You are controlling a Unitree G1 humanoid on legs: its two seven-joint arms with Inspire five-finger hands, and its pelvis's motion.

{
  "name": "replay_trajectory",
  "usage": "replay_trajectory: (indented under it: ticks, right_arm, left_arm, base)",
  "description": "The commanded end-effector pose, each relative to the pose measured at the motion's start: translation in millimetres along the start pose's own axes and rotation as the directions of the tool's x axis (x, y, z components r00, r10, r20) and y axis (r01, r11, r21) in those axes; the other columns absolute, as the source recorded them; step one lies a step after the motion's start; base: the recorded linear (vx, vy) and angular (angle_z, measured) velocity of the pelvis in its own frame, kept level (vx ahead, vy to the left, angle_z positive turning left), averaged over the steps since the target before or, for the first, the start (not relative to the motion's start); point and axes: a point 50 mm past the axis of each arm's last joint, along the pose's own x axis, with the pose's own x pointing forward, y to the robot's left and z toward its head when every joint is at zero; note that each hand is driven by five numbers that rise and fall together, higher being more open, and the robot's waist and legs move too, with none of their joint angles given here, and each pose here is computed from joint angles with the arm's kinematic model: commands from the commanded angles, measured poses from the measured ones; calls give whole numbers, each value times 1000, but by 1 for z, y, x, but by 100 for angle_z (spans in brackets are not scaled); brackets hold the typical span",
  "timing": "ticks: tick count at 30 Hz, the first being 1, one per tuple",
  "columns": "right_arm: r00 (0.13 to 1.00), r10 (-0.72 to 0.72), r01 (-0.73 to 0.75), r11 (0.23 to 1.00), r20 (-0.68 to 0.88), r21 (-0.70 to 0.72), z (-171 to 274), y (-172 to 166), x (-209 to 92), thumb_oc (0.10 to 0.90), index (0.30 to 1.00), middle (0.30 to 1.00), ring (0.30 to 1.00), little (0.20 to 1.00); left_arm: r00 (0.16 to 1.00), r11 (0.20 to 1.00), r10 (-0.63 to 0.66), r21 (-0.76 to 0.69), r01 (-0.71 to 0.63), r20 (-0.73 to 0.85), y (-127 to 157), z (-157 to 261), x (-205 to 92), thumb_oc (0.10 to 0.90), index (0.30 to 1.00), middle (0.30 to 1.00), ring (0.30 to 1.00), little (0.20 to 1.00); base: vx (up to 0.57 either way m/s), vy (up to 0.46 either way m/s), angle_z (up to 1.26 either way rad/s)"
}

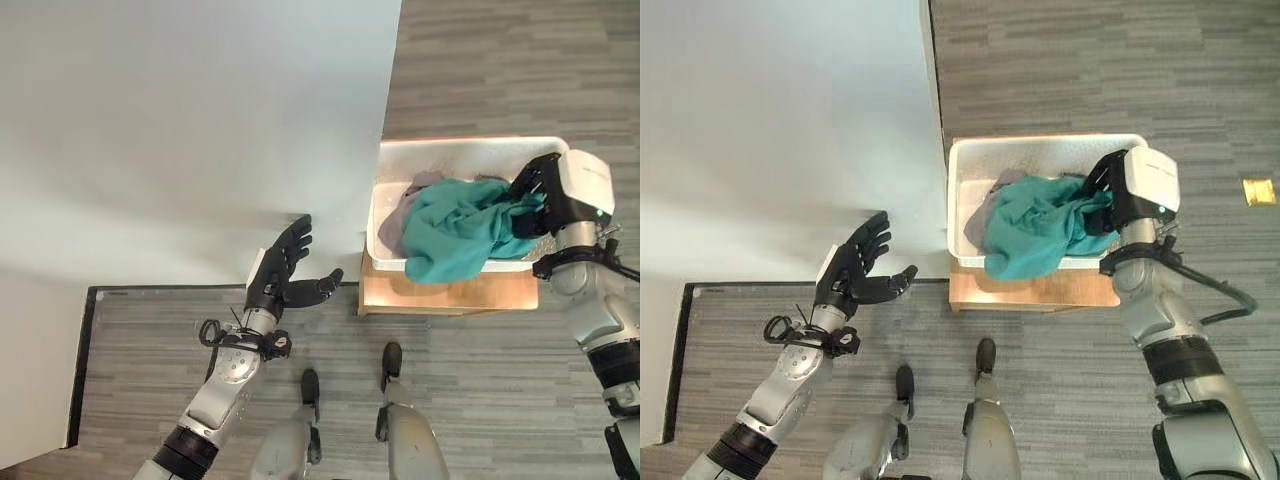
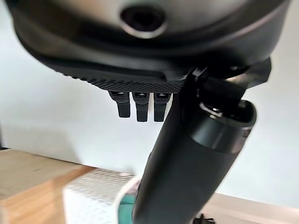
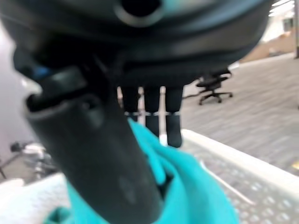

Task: Pick up bed clothes into laundry basket.

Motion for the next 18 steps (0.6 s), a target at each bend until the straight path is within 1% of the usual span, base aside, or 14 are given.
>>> replay_trajectory:
  ticks: [1,2,3,4,5,10,15,16,17,18]
  right_arm:
    - [951,-298,305,948,85,-92,14,-80,27,400,300,300,300,300]
    - [950,-303,310,946,80,-97,13,-81,28,400,300,300,300,300]
    - [944,-322,329,938,76,-109,12,-86,29,469,404,404,404,404]
    - [943,-324,330,938,72,-105,12,-85,29,750,825,825,825,825]
    - [937,-341,347,934,83,-86,16,-85,28,800,900,900,900,900]
    - [933,-340,346,938,116,-36,24,-75,16,800,900,900,900,900]
    - [930,-346,344,938,122,31,25,-69,5,800,900,900,900,900]
    - [933,-337,333,942,130,52,27,-65,2,800,900,900,900,900]
    - [936,-319,308,947,150,91,32,-57,-7,800,900,900,900,900]
    - [937,-316,306,948,147,91,31,-56,-9,800,900,900,900,900]
  left_arm:
    - [971,998,-61,12,60,232,-10,44,15,800,900,900,900,900]
    - [970,998,-62,9,62,237,-10,45,16,800,900,900,900,900]
    - [968,998,-63,16,61,243,-10,47,17,800,900,900,900,900]
    - [966,998,-59,11,58,250,-10,48,18,800,900,900,900,900]
    - [963,999,-54,12,53,264,-10,52,21,800,900,900,900,900]
    - [956,999,-37,-7,41,290,-10,58,23,800,900,900,900,900]
    - [953,998,-53,-5,57,300,-11,61,23,800,900,900,900,900]
    - [953,998,-54,-9,59,299,-11,61,22,800,900,900,900,900]
    - [958,998,-50,-12,55,284,-9,58,21,800,900,900,900,900]
    - [958,998,-52,-10,57,281,-9,57,20,800,900,900,900,900]
  base:
    - [-38,-2,-2]
    - [-40,4,-1]
    - [-47,1,1]
    - [-68,3,1]
    - [-52,-2,1]
    - [-13,-3,2]
    - [27,-3,4]
    - [64,4,8]
    - [51,0,6]
    - [36,-2,5]
